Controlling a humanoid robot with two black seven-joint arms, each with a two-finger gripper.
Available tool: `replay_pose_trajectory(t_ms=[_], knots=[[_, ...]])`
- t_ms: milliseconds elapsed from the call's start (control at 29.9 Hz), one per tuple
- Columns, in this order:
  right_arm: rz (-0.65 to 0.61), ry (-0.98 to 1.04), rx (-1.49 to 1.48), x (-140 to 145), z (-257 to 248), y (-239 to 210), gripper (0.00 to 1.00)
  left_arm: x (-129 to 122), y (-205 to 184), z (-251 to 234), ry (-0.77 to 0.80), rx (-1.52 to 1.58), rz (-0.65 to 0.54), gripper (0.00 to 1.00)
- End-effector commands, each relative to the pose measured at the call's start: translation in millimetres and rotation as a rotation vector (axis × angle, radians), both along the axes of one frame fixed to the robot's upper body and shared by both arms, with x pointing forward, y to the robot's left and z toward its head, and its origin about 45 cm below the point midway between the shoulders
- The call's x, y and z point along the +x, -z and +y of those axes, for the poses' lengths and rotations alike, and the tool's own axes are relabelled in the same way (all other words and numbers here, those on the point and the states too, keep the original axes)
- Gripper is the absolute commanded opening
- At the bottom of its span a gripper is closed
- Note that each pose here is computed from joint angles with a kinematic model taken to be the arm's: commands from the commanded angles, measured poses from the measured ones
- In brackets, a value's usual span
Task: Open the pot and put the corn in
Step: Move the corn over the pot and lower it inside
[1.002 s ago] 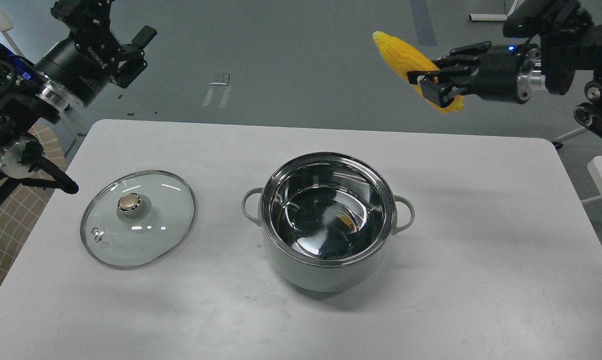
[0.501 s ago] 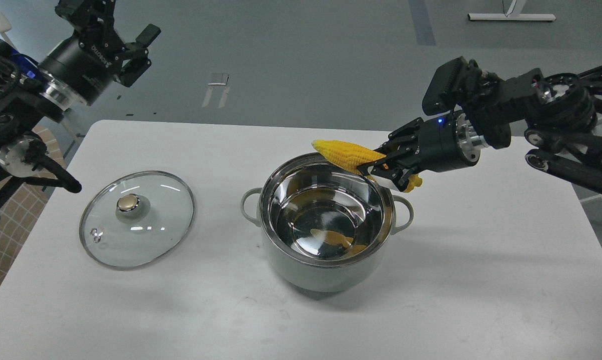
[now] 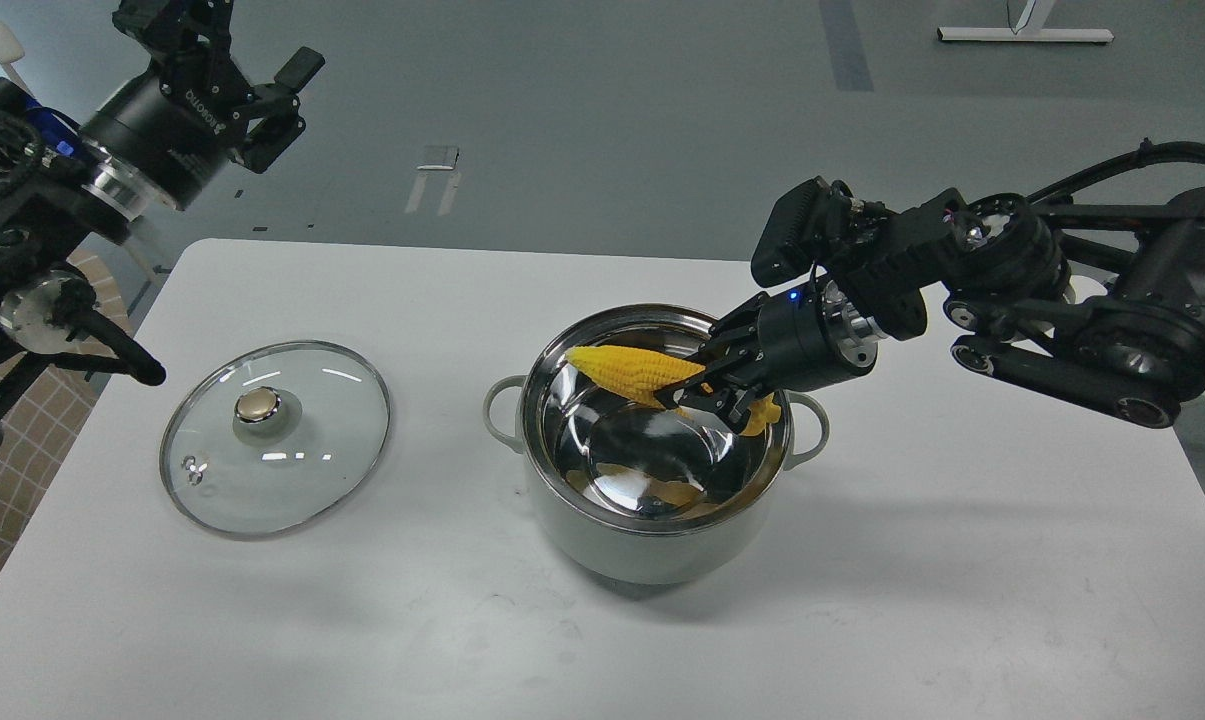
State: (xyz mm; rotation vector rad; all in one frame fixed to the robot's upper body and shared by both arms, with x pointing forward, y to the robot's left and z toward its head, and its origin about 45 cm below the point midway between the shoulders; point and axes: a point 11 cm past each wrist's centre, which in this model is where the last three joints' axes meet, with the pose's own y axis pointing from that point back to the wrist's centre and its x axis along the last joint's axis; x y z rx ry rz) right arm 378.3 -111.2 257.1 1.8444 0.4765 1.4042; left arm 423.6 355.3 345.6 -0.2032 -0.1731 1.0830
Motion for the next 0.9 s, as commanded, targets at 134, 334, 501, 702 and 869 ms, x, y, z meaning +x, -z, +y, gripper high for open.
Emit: replay_pose_trajectory(t_ms=[134,334,501,702,869], knots=[[0.022,0.008,-0.019,0,2,17,0.1,0,0,-1,0.0,-0.003,0.0,0.94],[0.043,0.018,-0.019,-2,1,31,0.2,0,1,0,-0.002,-0.003,0.001,0.94],[0.045,0.007,-0.017,-4,7,32,0.31,0,1,1,-0.002,-0.002,0.001,0.94],[0.041,0.001,-0.016,-3,14,34,0.46,0,0,1,-0.004,-0.003,-0.001,0.94],[0.042,-0.003,-0.015,-3,15,34,0.59,-1,0,2,-0.005,-0.003,-0.001,0.94]])
